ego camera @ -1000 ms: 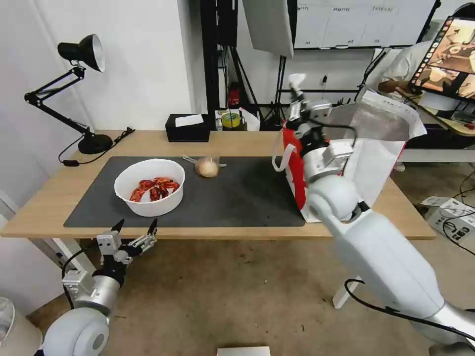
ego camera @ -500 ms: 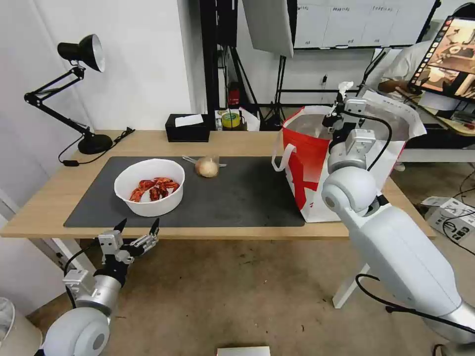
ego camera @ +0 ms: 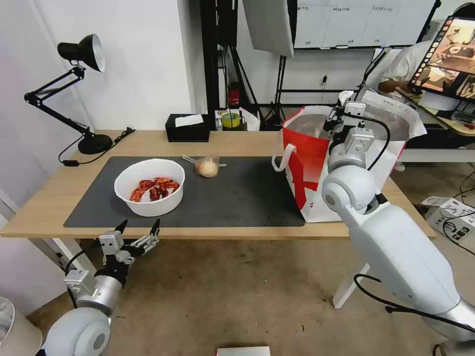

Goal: Pick up the trash from the table and place it into the takeout bag.

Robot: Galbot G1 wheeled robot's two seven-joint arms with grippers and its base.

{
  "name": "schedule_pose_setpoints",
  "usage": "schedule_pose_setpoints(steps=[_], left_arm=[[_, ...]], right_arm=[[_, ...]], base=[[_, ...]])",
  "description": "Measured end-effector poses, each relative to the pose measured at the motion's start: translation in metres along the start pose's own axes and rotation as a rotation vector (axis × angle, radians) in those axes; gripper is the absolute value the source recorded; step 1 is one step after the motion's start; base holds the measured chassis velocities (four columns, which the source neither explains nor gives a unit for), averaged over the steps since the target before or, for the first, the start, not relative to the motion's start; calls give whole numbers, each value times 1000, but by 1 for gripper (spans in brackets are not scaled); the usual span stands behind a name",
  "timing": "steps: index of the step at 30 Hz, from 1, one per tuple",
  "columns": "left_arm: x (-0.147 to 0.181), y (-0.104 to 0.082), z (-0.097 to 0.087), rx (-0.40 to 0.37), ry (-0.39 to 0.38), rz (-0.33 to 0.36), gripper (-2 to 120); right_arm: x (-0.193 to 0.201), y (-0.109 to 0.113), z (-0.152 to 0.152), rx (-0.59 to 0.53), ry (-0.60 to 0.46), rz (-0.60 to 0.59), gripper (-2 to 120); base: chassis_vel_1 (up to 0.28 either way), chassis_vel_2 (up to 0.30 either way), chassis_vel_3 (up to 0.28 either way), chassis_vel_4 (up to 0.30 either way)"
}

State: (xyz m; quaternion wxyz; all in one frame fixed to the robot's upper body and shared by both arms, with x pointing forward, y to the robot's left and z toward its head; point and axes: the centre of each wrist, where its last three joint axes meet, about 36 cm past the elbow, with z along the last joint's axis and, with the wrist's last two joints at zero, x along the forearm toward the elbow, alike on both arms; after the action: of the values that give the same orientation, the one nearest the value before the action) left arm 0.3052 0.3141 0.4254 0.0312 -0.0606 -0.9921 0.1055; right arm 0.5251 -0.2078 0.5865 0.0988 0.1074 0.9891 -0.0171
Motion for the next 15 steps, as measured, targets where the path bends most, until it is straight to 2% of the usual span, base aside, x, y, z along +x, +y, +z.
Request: schedule_pose_setpoints(steps=[1, 4, 6, 8, 9, 12, 13, 15], left_arm=[[0, 0, 0, 0, 0, 0, 100], [0, -2, -1, 3, -1, 9, 100], [0, -2, -1, 3, 0, 9, 100], [0, -2, -1, 3, 0, 9, 100], [0, -2, -1, 3, 0, 9, 100], [1, -2, -1, 3, -1, 8, 100], [1, -2, -1, 3, -1, 8, 100], [0, -2, -3, 3, -5, 9, 100]], right_arm=[[0, 0, 0, 0, 0, 0, 27], [0, 1, 0, 9, 8, -2, 41], [1, 1, 0, 11, 10, -4, 44], [2, 2, 0, 15, 13, -6, 54], [2, 2, 0, 15, 13, -6, 54], [2, 3, -1, 16, 12, -13, 71], [2, 3, -1, 16, 12, -13, 71], [4, 4, -2, 12, 13, -20, 81]], base=[[0, 0, 0, 0], [0, 0, 0, 0], [0, 0, 0, 0], [0, 0, 0, 0], [0, 0, 0, 0], [0, 0, 0, 0], [0, 0, 0, 0], [0, 0, 0, 0]])
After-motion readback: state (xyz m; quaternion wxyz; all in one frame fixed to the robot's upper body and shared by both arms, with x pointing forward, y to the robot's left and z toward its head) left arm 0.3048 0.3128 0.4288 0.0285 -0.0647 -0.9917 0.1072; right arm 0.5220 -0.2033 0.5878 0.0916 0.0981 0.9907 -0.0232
